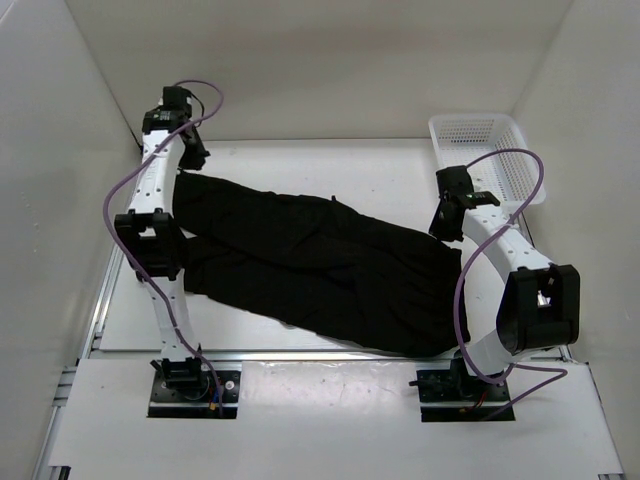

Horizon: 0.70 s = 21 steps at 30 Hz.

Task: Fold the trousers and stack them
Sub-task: Flatten the trousers out

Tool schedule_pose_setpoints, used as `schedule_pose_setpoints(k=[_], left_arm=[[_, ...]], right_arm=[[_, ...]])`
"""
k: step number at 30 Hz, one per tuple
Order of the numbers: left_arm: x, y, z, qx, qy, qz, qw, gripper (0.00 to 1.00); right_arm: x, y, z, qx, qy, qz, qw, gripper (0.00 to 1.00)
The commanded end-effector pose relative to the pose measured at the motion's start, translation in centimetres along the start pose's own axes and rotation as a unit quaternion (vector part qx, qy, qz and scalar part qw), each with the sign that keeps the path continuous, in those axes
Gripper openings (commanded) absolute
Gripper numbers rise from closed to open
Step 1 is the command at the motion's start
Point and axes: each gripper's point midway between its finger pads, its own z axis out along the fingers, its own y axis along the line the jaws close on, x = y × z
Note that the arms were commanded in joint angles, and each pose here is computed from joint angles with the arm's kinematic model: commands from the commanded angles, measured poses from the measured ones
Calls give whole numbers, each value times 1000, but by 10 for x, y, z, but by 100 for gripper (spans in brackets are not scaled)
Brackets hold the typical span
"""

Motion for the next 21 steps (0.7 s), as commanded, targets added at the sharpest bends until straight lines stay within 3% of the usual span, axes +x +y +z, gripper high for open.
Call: schedule_pose_setpoints(k=[1, 4, 8, 13, 19, 21], left_arm=[[39, -11, 34, 31, 74, 26, 996, 10], [76, -19, 62, 27, 128, 42, 991, 10], [97, -19, 100, 18, 150, 39, 988, 10], [92, -25, 113, 23, 150, 38, 988, 10], [81, -40, 134, 44, 143, 39, 988, 16], [75, -42, 134, 47, 135, 38, 989, 23]], right_arm=[[-15, 1, -7, -2, -22, 15, 1000, 0], [-13, 1, -4, 1, -17, 13, 1000, 0], [-21, 2, 3, 5, -15, 22, 1000, 0], [-47, 0, 1, 7, -39, 52, 998, 0], [-79, 3, 1, 10, -65, 80, 995, 0], [-85, 1, -2, 19, -73, 96, 993, 0]])
